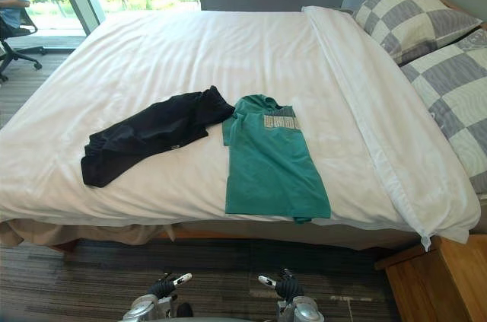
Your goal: Tidy the bed and pick cloth on bed and put in laundry
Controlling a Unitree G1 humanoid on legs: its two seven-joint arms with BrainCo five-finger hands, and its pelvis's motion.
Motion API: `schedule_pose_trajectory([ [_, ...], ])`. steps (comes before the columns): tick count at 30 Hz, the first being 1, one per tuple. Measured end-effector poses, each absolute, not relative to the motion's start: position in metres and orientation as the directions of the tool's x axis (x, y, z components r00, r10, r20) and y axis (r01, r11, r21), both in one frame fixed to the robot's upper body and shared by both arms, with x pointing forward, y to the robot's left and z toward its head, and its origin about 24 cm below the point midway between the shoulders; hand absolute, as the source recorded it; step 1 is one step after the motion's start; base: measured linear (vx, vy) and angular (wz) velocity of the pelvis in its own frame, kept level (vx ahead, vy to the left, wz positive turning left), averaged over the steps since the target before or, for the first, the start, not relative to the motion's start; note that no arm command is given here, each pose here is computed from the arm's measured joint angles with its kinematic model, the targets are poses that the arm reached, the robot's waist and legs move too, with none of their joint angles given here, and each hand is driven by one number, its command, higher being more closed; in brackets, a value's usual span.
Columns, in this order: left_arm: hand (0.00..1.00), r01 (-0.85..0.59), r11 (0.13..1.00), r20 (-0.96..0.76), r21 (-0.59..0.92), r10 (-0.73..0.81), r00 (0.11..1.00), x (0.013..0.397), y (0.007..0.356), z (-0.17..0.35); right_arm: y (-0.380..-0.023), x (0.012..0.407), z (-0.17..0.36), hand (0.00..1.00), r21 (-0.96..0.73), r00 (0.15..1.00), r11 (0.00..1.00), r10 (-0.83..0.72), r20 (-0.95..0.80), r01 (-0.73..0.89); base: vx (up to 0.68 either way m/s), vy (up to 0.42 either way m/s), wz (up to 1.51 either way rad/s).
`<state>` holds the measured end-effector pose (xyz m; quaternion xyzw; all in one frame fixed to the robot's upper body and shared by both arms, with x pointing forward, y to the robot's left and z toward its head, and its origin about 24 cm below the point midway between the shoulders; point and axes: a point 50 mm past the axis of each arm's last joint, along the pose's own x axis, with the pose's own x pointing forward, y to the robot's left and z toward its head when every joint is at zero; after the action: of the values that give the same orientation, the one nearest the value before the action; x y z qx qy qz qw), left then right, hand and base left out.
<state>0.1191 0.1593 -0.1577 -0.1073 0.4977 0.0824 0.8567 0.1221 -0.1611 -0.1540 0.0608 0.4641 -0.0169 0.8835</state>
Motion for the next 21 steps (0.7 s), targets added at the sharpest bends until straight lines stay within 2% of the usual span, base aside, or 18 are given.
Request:
schedule_pose_trajectory([
  [6,0.0,-0.272,0.956,-0.871,-0.114,0.036,0.491,0.119,0.159,-0.158,-0.159,0.122,-0.154,0.0,0.105,0.57,0.99,0.034,-0.821,0.093,0.0,0.003,-0.14],
  [9,0.0,-0.401,0.903,-0.881,-0.157,0.055,0.47,0.117,0.163,-0.159,-0.157,0.122,-0.154,0.0,0.128,0.568,0.982,0.027,-0.823,0.139,-0.02,-0.001,-0.09],
  [12,0.0,-0.586,0.79,-0.894,-0.18,0.117,0.432,0.116,0.174,-0.159,-0.165,0.118,-0.155,0.0,0.137,0.548,0.942,-0.058,-0.834,0.308,-0.06,-0.002,-0.07],
  [14,0.0,-0.739,0.651,-0.906,-0.175,0.188,0.38,0.11,0.187,-0.16,-0.178,0.108,-0.157,0.0,0.143,0.506,0.843,-0.168,-0.846,0.519,-0.03,0.012,0.21],
  [15,0.0,-0.793,0.585,-0.908,-0.168,0.221,0.356,0.107,0.196,-0.16,-0.19,0.094,-0.159,0.0,0.128,0.458,0.764,-0.236,-0.857,0.633,0.0,0.016,0.45],
  [16,0.0,-0.816,0.555,-0.908,-0.163,0.238,0.344,0.106,0.2,-0.16,-0.197,0.087,-0.159,0.0,0.113,0.435,0.727,-0.273,-0.858,0.678,0.02,0.044,0.56],
  [18,0.0,-0.888,0.446,-0.896,-0.114,0.339,0.285,0.096,0.233,-0.155,-0.224,0.068,-0.156,0.0,0.053,0.37,0.606,-0.412,-0.833,0.794,0.02,0.056,0.5],
  [20,0.0,-0.912,0.399,-0.872,-0.096,0.408,0.27,0.094,0.258,-0.148,-0.236,0.068,-0.151,0.0,0.047,0.37,0.564,-0.473,-0.8,0.824,0.03,0.052,0.22],
  [21,0.0,-0.927,0.357,-0.805,-0.113,0.514,0.296,0.099,0.298,-0.129,-0.255,0.074,-0.139,0.0,0.06,0.398,0.529,-0.554,-0.731,0.846,0.06,0.065,0.05],
])
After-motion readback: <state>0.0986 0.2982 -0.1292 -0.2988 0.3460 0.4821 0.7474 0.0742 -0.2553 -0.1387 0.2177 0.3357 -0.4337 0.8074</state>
